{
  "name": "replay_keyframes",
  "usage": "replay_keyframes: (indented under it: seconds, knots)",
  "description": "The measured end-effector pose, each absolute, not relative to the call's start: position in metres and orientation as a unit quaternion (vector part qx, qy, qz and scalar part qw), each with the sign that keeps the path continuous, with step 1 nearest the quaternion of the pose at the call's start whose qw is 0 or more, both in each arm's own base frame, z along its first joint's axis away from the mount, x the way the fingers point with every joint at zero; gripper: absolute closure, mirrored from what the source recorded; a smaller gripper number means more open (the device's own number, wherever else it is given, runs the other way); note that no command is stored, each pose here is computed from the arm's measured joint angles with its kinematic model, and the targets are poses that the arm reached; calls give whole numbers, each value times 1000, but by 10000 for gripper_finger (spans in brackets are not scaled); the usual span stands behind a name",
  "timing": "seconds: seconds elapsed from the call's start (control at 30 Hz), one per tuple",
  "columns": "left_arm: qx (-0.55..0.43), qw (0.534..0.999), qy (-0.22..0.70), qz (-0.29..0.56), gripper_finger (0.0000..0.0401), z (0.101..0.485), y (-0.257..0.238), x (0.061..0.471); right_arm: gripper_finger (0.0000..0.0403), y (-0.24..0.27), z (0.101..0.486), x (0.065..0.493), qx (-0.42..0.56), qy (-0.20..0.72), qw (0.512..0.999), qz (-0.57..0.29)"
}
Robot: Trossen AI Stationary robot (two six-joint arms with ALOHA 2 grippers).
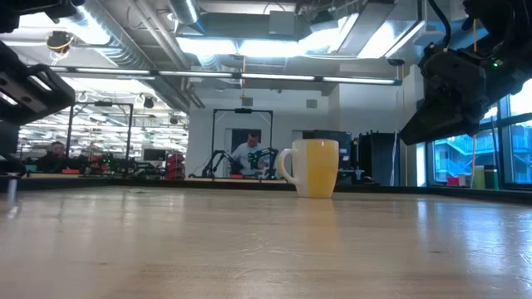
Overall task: Pick and place items into bin
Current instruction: Put the stevia packet into the left transparent bin
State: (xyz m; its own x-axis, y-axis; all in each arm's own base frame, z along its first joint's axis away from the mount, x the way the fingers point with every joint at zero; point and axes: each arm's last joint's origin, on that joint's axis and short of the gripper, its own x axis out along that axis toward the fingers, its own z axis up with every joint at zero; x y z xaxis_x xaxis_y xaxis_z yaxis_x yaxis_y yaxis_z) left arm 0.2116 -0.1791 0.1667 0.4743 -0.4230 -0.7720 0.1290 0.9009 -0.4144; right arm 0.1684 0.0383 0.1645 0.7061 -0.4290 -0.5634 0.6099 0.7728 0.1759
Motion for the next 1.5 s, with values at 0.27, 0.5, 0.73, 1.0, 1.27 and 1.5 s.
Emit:
replay_keyframes:
  seconds: [0.27,0.5,0.73,1.0,1.27,1.5]
  knots:
    - [-165,843,489,-155,353,167,-179,212,268,38,164,168,177,255,906,-286]
    - [-143,839,493,-179,330,192,-186,219,268,38,164,168,176,255,906,-286]
    - [-88,838,526,-114,329,231,-169,214,268,39,164,168,181,259,906,-281]
    - [-7,835,548,47,329,256,-110,193,268,39,164,168,182,265,907,-273]
    - [59,824,551,121,329,273,-51,184,268,39,164,168,181,266,906,-273]
    - [65,809,570,131,329,276,-2,188,268,39,163,168,178,270,906,-274]
